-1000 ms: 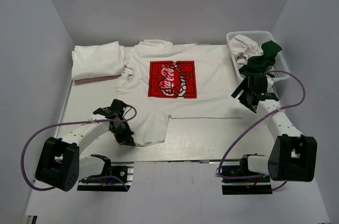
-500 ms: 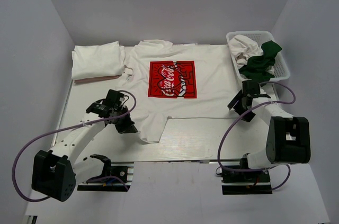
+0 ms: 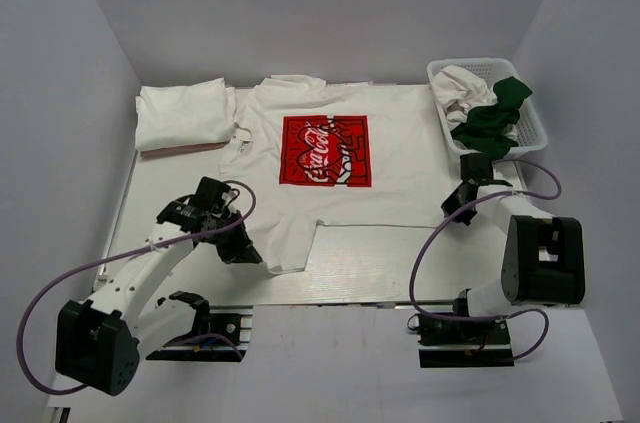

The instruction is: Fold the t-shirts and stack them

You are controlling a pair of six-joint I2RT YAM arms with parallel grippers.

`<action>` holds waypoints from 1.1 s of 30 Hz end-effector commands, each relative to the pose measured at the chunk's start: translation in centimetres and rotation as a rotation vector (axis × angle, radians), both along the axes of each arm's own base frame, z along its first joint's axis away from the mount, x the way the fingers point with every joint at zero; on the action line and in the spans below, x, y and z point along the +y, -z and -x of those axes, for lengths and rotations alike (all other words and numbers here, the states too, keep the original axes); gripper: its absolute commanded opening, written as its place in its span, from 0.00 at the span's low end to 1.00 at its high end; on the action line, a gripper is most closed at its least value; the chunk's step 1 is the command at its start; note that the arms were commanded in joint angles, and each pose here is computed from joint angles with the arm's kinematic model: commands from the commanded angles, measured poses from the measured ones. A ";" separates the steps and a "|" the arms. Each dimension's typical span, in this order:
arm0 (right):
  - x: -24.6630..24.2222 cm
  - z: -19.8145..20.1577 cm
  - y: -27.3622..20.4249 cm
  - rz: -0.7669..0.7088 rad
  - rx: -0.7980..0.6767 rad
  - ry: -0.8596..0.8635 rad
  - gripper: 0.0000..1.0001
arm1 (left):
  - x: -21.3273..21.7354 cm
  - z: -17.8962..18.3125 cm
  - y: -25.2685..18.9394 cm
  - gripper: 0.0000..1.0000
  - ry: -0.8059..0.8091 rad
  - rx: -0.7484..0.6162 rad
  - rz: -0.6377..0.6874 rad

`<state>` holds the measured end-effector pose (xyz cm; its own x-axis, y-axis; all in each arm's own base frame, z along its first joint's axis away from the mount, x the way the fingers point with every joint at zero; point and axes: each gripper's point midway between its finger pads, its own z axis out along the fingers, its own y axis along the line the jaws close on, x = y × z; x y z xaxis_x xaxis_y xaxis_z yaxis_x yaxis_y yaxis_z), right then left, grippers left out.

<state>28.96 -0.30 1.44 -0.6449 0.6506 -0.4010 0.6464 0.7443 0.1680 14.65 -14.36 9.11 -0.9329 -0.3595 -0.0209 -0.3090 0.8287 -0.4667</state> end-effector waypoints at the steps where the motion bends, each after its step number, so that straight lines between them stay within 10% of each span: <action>1: -0.5 5.3 0.6 0.020 0.163 0.030 0.00 | -0.7 3.3 -1.0 0.00 0.006 0.089 0.084; 9: 0.0 8.9 -0.2 0.007 0.224 0.021 0.00 | -0.4 6.7 -2.5 0.00 -0.020 0.195 0.114; 24: 1.5 -2.3 -7.7 -0.021 -0.095 -0.162 0.00 | -1.8 -15.1 -12.3 0.00 -0.026 -0.468 -0.016; 33: -0.8 -7.1 -11.6 0.100 -0.193 -0.109 0.00 | 0.2 -22.7 -12.9 0.00 -0.152 -0.609 -0.184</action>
